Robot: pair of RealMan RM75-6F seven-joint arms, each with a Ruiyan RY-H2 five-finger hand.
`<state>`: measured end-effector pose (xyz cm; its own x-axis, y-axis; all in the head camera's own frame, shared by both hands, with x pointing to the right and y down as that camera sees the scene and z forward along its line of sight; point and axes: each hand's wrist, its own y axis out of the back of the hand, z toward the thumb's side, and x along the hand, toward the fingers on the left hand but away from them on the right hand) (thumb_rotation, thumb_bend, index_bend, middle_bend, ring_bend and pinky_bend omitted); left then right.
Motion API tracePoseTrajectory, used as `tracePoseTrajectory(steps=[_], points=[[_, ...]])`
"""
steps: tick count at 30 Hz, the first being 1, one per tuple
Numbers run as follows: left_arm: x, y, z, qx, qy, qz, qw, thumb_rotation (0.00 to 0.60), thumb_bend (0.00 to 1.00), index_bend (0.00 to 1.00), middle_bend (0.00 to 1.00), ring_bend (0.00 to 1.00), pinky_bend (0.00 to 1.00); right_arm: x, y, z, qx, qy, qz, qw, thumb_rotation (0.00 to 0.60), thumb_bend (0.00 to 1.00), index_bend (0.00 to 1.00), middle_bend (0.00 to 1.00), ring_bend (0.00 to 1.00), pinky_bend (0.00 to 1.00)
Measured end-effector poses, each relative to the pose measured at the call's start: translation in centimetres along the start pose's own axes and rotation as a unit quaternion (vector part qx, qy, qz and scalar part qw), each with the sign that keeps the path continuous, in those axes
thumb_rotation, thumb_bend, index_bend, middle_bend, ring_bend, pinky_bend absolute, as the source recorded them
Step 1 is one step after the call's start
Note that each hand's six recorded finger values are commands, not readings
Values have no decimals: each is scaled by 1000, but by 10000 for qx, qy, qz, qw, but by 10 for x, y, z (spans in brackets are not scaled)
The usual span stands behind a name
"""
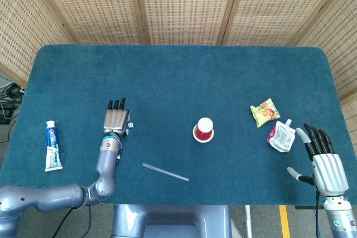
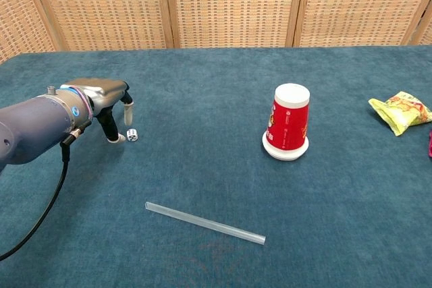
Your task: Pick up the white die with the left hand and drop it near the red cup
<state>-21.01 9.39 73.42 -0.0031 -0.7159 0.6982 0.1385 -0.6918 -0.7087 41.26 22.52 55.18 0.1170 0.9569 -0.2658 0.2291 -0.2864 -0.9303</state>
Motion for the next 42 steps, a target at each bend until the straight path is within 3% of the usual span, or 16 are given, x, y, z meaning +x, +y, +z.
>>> tracePoseTrajectory(steps=[27, 30, 35, 42], points=[[9, -6, 11, 343, 10, -19, 9994, 600, 314, 494, 0, 0, 0, 0, 3, -1, -59, 9, -68, 10000, 600, 89, 39, 0, 0, 0], [9, -8, 13, 405, -4, 7, 9992, 600, 329, 506, 0, 0, 0, 1, 4, 0, -67, 33, -87, 9999, 600, 89, 39, 0, 0, 0], [10, -10, 17, 434, -37, 20, 9990, 600, 439, 544, 0, 0, 0, 2, 6, 0, -78, 62, -119, 9999, 600, 90, 39, 0, 0, 0], [6, -7, 16, 325, -101, 58, 9994, 600, 443, 541, 0, 0, 0, 3, 10, -1, -116, 63, -221, 9997, 600, 89, 39, 0, 0, 0]])
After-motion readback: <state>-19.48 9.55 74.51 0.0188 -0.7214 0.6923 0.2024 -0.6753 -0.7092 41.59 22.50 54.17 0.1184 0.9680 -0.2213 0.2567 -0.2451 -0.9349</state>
